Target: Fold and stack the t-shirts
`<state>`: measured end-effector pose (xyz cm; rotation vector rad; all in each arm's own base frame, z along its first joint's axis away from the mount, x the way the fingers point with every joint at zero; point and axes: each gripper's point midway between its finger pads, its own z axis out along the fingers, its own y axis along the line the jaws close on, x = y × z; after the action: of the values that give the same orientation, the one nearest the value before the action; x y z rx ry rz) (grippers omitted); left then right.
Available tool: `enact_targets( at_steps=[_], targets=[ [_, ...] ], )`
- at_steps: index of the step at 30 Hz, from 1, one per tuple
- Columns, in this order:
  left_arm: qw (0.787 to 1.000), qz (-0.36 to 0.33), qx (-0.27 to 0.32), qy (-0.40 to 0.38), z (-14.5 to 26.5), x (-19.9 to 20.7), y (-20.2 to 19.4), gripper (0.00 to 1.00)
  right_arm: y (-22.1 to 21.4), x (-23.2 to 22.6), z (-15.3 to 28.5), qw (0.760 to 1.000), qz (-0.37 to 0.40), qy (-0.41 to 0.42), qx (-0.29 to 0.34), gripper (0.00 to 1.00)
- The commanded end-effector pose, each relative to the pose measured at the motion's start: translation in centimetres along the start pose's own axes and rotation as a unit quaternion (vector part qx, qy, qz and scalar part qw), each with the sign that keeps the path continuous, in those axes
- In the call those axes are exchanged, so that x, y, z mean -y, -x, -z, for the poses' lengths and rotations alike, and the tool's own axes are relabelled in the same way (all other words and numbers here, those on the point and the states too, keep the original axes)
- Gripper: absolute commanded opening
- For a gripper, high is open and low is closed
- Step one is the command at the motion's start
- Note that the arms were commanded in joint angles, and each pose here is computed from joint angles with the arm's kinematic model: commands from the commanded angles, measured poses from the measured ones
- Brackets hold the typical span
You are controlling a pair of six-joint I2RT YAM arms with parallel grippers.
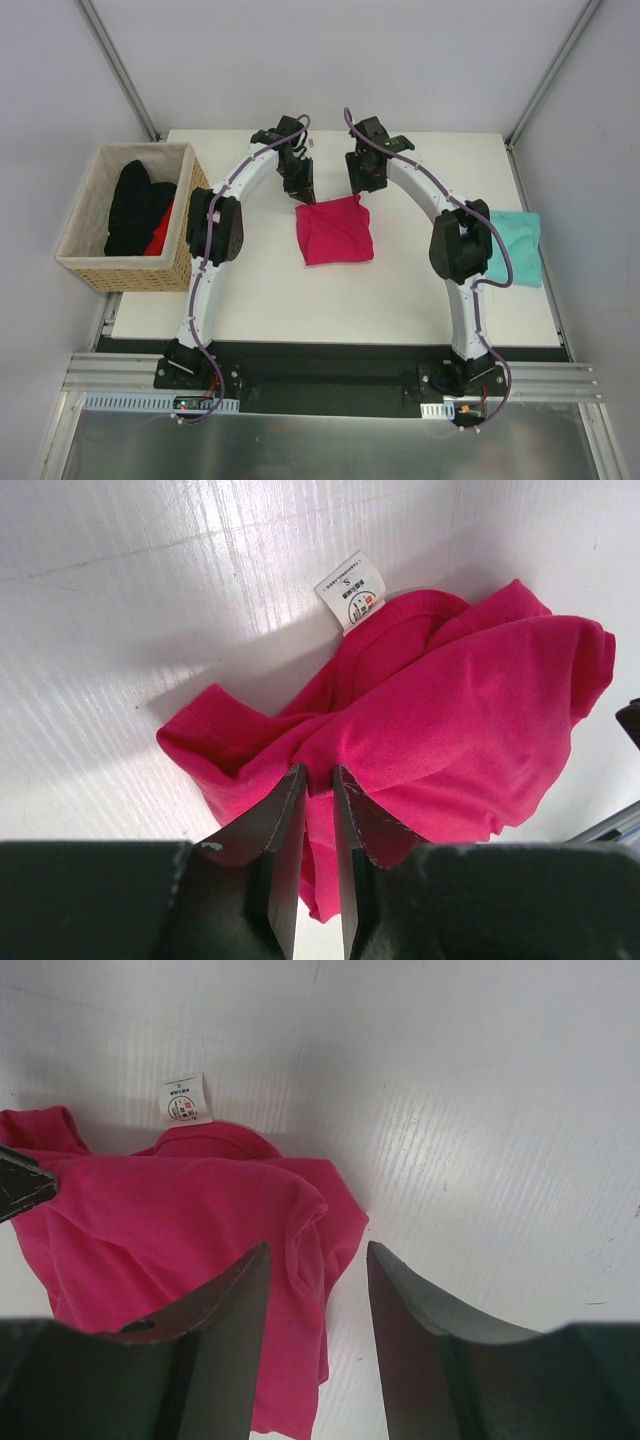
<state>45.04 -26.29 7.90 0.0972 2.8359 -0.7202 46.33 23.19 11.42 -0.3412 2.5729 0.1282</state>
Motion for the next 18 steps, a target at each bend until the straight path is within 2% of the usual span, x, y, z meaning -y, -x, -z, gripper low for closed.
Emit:
enact_targets(
  at_steps=[1, 9, 18],
  targets=[
    [1.000, -0.009, 0.009, -0.007, 0.9, 1.1, 0.3, 0.17, 1.3, -1.1, 1.1, 1.000, -0.002, 0.017, 0.017, 0.47],
    [1.000, -0.009, 0.009, -0.002, 1.0, 0.8, 0.3, 0.17, 0.9, -1.6, 0.5, 1.000, -0.006, 0.029, 0.010, 0.34],
    [1.000, -0.008, 0.008, 0.005, 1.0, 0.5, 0.0, 0.16, 0.4, -2.1, 0.0, 0.999, -0.011, 0.039, 0.004, 0.34]
  ],
)
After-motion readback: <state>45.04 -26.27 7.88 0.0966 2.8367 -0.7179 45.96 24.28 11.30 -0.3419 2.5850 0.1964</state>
